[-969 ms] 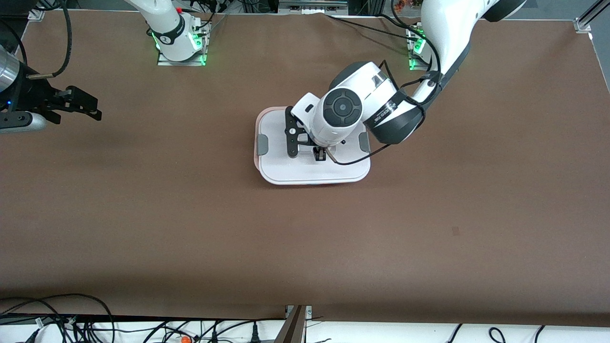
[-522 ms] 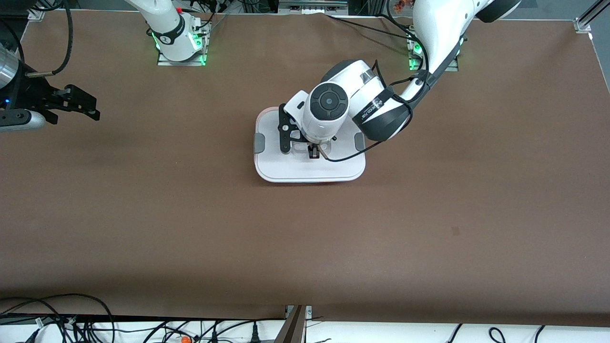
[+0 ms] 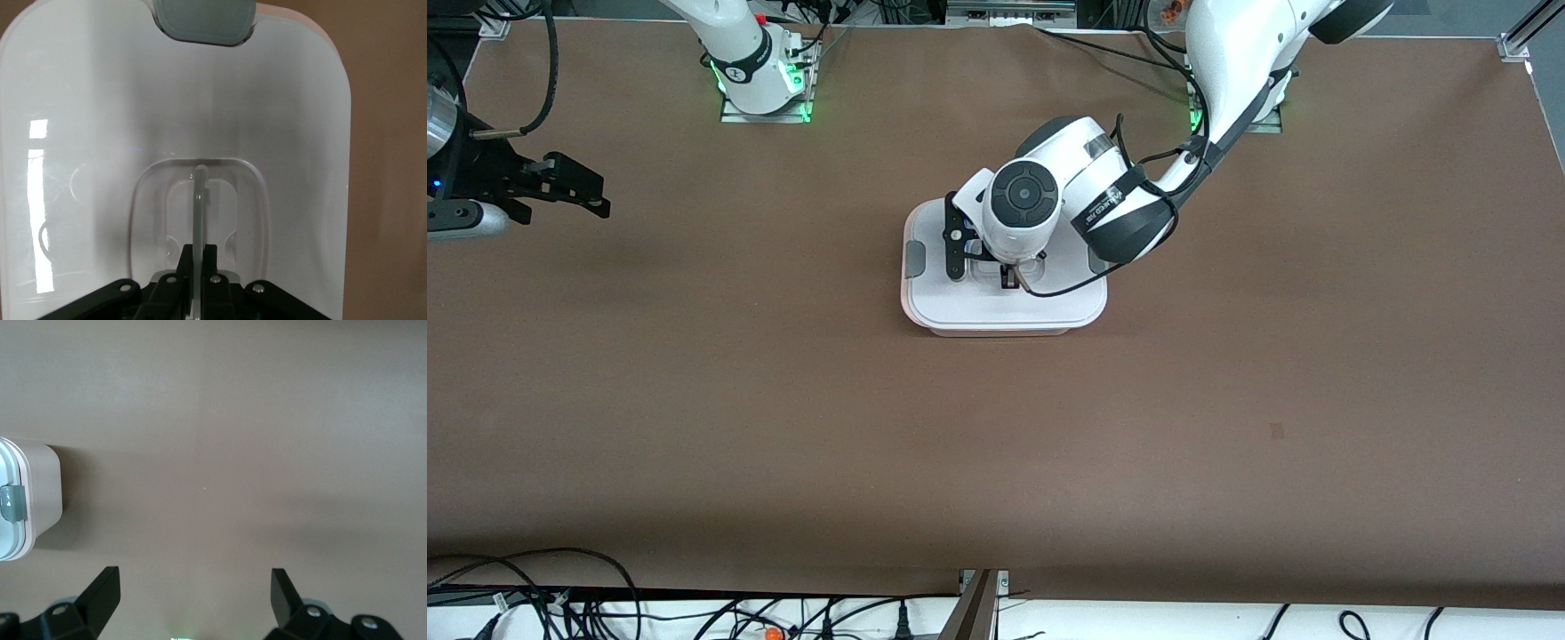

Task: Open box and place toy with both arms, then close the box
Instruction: 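Lower the lid onto the box and press it down with the left gripper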

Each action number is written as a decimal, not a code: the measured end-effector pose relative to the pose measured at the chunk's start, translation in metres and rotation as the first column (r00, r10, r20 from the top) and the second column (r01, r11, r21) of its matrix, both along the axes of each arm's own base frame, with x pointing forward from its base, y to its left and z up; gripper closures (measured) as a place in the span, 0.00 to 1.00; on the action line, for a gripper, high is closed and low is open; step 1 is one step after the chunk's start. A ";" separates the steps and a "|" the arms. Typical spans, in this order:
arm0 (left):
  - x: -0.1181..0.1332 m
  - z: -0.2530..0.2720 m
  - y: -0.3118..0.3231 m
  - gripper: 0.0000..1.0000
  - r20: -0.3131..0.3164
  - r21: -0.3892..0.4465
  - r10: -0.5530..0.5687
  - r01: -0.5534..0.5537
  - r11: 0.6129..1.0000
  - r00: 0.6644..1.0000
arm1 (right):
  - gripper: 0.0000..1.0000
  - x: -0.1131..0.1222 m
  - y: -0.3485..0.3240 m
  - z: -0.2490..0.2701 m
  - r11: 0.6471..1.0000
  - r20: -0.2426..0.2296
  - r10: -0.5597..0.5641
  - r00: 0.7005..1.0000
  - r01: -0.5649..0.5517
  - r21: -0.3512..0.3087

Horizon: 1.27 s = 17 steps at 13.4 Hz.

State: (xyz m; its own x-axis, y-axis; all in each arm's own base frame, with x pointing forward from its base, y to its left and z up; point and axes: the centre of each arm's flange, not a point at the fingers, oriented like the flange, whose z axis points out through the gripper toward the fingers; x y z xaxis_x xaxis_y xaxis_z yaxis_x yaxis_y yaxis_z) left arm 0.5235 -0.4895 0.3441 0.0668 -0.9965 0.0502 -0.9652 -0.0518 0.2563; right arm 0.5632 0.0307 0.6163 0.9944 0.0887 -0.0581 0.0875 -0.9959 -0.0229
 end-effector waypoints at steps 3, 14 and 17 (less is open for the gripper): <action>-0.001 0.000 -0.002 0.93 0.024 0.017 -0.019 0.018 1.000 1.000 | 0.00 0.000 0.000 0.000 1.000 -0.001 -0.001 1.000 0.001 0.000; -0.016 0.008 -0.019 0.93 0.086 0.074 0.078 -0.085 0.994 0.993 | 0.00 0.000 -0.001 0.000 1.000 -0.002 -0.003 1.000 0.003 -0.001; -0.018 0.007 -0.021 0.93 0.085 0.080 0.089 -0.096 0.992 0.992 | 0.00 0.000 -0.001 0.000 1.000 -0.002 -0.003 1.000 0.003 -0.001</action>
